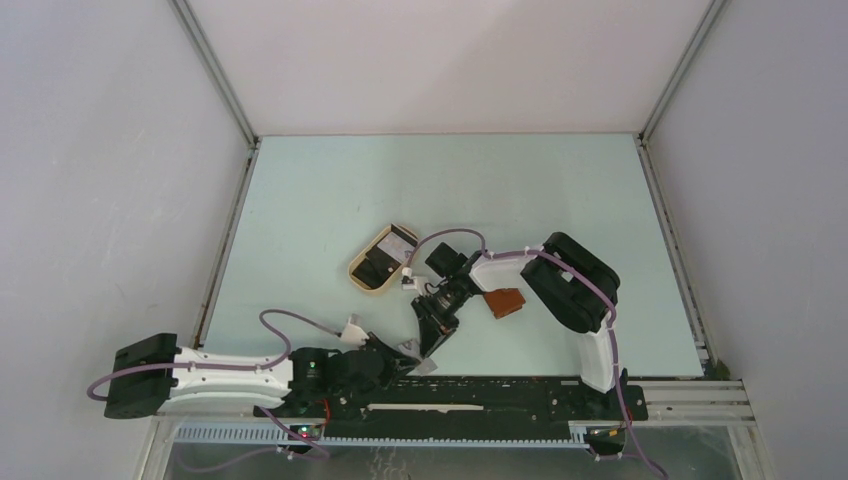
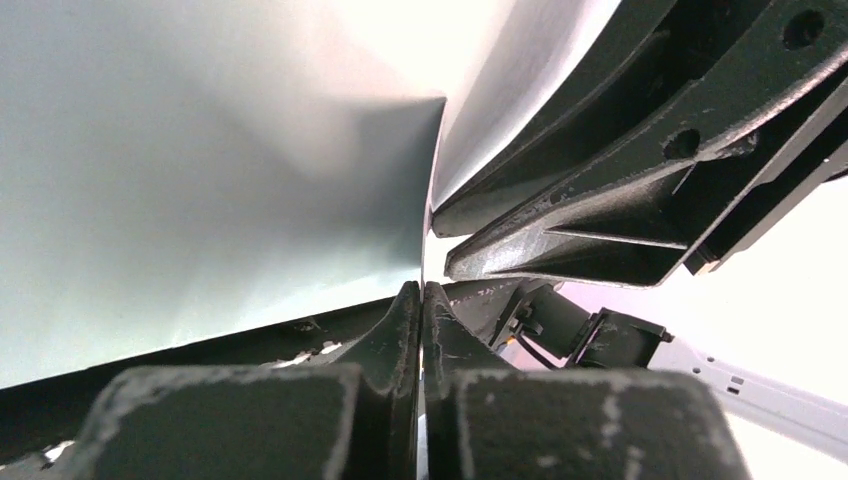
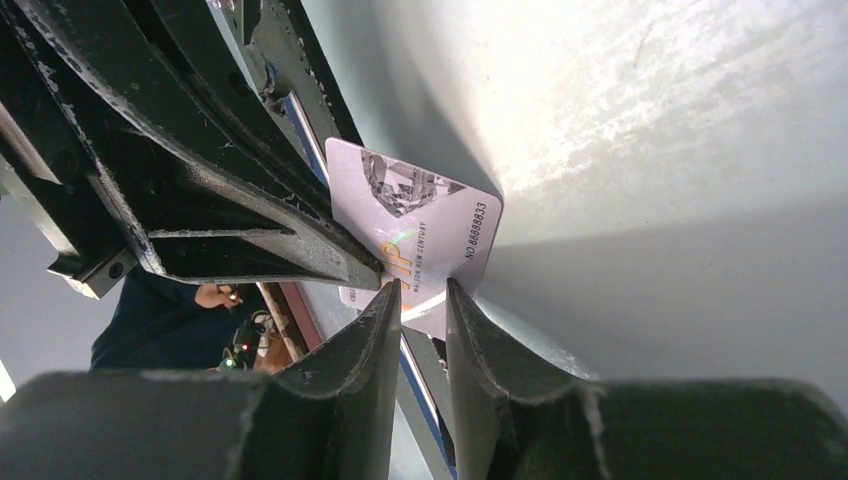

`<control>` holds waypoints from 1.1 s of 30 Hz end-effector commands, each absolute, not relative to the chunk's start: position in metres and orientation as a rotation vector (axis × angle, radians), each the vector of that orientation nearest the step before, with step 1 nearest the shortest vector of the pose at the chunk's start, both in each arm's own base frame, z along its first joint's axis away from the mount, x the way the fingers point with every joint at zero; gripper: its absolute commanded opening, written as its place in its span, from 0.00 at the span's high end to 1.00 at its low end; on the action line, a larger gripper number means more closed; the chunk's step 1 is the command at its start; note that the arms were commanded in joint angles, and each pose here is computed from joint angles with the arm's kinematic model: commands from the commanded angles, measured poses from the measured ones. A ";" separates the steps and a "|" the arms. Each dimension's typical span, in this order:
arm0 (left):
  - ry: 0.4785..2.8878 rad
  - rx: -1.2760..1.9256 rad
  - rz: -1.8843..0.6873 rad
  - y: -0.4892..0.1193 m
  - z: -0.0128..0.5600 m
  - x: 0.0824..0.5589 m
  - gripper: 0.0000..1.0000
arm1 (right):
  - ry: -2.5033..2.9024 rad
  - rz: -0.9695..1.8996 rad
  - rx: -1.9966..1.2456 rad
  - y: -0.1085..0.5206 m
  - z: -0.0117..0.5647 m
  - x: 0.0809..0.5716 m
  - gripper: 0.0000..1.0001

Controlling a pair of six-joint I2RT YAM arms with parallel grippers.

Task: Put the credit cards into the card holder
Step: Pick up the credit card at the corner of the board, then place the credit card in the storage box.

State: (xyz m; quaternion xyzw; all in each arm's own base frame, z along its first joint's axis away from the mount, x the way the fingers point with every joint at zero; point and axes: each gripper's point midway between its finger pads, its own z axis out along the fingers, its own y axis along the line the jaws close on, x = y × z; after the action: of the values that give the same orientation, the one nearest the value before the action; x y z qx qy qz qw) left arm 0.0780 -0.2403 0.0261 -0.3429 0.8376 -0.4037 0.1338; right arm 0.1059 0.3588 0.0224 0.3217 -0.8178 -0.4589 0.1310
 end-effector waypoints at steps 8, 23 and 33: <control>2.423 -0.784 -1.054 -0.238 0.031 0.084 1.00 | -2.423 -1.537 1.277 0.356 0.095 0.141 0.60; 2.124 -0.267 -0.767 -0.200 0.122 0.174 1.00 | -2.548 -1.725 2.066 0.242 0.240 0.182 0.54; 2.015 -0.304 -0.667 -0.164 0.158 0.251 1.00 | -2.636 -1.626 2.095 0.227 0.232 0.186 0.55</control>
State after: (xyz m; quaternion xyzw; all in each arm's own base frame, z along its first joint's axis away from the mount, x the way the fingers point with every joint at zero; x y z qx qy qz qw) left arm 0.2311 -0.1628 0.1237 -0.1725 0.8374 -0.2694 0.4433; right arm 0.1847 0.2330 0.2279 0.5217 -0.6823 -0.4314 -0.2760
